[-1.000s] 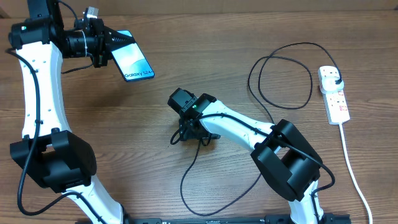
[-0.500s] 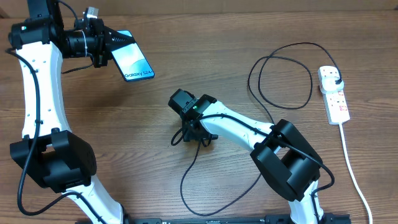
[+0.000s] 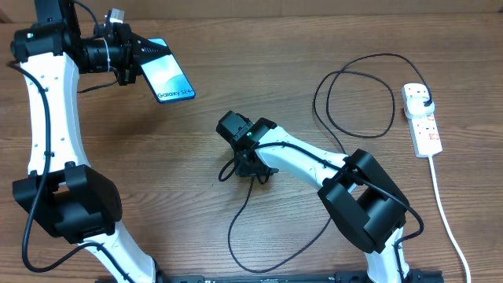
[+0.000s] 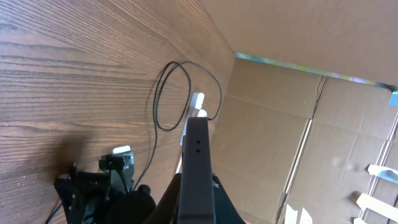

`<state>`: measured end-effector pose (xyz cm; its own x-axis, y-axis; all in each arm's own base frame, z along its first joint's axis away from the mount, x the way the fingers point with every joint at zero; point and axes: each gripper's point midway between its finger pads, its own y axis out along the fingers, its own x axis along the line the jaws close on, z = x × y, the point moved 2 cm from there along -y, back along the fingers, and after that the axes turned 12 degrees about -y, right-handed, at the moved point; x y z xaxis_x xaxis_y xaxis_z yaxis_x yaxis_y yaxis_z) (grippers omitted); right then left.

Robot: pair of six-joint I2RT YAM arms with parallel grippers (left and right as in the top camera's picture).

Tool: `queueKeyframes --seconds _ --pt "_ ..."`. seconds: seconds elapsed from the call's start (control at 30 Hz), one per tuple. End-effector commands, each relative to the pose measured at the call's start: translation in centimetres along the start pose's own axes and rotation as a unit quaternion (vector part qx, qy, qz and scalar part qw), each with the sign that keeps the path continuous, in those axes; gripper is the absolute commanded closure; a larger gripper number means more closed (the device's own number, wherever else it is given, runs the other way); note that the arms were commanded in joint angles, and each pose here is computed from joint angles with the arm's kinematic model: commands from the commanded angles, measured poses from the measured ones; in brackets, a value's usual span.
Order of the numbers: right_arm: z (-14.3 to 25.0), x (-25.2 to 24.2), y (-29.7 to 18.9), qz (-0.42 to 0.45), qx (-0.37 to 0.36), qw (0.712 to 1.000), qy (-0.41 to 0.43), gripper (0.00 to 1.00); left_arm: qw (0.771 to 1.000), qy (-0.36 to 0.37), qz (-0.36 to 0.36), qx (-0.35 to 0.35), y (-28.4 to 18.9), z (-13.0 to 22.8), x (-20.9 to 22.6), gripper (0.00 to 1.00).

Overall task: Plug charger to phone and switch on socket
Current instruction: 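Close the right gripper on the USB-C plug end of the cable, then lift the plug with the right gripper toward the phone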

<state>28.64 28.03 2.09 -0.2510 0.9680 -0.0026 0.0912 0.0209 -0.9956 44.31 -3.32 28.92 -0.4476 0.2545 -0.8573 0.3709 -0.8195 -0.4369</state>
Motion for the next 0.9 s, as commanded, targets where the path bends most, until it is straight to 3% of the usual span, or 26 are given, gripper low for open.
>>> queueKeyframes --seconds 0.0,0.27,0.7,0.8,0.87 --pt "0.7 -0.7 1.1 0.014 0.014 1.000 0.002 0.74 0.999 0.024 0.024 0.004 -1.0 0.9 -1.5 0.96" --pt "0.7 -0.7 1.1 0.013 0.015 1.000 0.002 0.96 1.000 0.021 0.023 0.005 -1.0 1.0 -1.4 0.96" --pt "-0.7 -2.0 -0.4 0.002 0.019 0.999 0.045 0.96 1.000 0.017 0.022 0.007 -1.0 1.1 -1.3 0.96" --pt "-1.6 -2.7 -0.7 -0.035 0.030 0.996 0.073 0.96 0.999 0.018 0.031 0.013 -1.1 1.2 -1.6 0.96" --pt "-2.6 -3.0 -1.2 -0.110 0.051 0.988 0.100 0.96 0.999 0.025 0.043 0.017 -1.1 1.2 -2.1 0.96"
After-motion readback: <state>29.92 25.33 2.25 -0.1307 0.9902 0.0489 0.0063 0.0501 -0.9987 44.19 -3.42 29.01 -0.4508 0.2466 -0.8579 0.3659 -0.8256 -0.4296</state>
